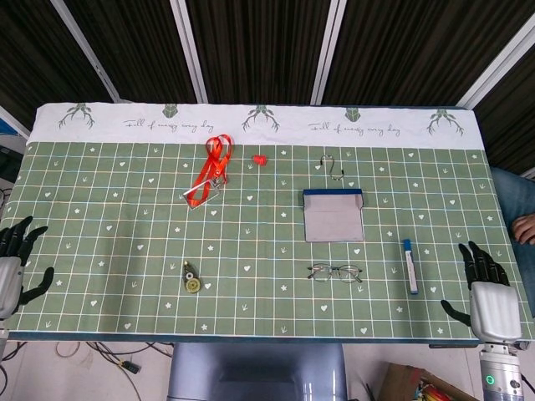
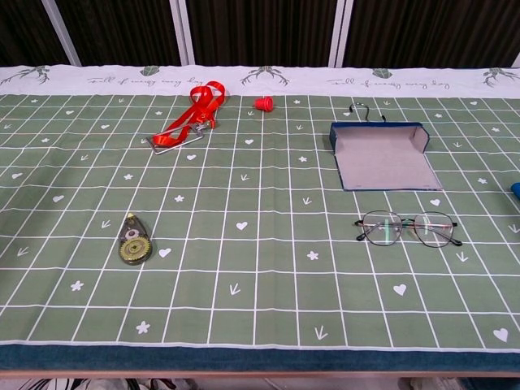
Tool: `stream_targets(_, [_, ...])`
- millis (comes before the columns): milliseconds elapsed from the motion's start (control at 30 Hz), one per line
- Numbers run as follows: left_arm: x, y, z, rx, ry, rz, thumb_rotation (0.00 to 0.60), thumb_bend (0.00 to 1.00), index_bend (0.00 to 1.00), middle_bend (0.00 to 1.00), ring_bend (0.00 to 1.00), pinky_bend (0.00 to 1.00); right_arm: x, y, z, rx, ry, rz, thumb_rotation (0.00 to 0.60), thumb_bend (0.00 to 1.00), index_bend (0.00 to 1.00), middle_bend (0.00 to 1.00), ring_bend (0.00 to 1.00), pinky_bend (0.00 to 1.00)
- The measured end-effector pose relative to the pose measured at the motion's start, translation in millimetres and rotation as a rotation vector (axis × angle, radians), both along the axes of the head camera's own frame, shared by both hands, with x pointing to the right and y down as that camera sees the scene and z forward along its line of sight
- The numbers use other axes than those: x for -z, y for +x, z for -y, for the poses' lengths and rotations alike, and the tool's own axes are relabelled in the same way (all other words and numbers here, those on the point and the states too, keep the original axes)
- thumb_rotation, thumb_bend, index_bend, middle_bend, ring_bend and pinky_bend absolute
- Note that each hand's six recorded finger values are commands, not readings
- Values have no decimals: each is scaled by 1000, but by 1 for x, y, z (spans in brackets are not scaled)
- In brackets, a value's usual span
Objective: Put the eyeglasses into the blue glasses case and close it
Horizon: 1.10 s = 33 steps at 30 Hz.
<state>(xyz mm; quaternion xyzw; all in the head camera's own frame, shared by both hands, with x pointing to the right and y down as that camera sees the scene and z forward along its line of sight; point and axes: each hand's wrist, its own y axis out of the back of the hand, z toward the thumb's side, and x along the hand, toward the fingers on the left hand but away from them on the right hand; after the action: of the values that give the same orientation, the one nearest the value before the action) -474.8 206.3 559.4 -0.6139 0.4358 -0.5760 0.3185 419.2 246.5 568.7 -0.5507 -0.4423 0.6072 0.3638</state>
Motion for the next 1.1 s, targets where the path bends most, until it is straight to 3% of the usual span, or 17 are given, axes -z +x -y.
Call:
stream_targets(300, [1, 0, 0, 8, 5, -7, 600, 398, 127, 0, 0, 0, -4, -3, -3, 3, -47, 47, 600, 176, 1, 50, 119, 193])
stream_targets(467, [-1, 0, -1, 11, -7, -7, 600, 398, 126, 0, 0, 0, -7, -8, 2, 20, -130, 88, 600, 175, 6, 41, 118, 193])
stream_targets(600, [-1, 0, -1, 14, -14, -11, 600, 398, 126, 0, 0, 0, -14, -15, 16, 45, -223, 118, 600, 174, 22, 35, 118, 193])
stream_targets(767, [-1, 0, -1, 14, -16, -10, 600, 398, 126, 0, 0, 0, -26, -33, 43, 75, -346, 162, 600, 175, 155, 36, 118, 193])
stream_targets(933, [-1, -1, -1, 15, -18, -12, 600, 398, 126, 0, 0, 0, -32, -55, 77, 122, -361, 146, 600, 235, 219, 36, 118, 193])
stream_targets(1100, [-2, -1, -1, 15, -21, -11, 600, 398, 126, 0, 0, 0, -48, -71, 87, 93, -395, 166, 600, 264, 258, 36, 118, 193])
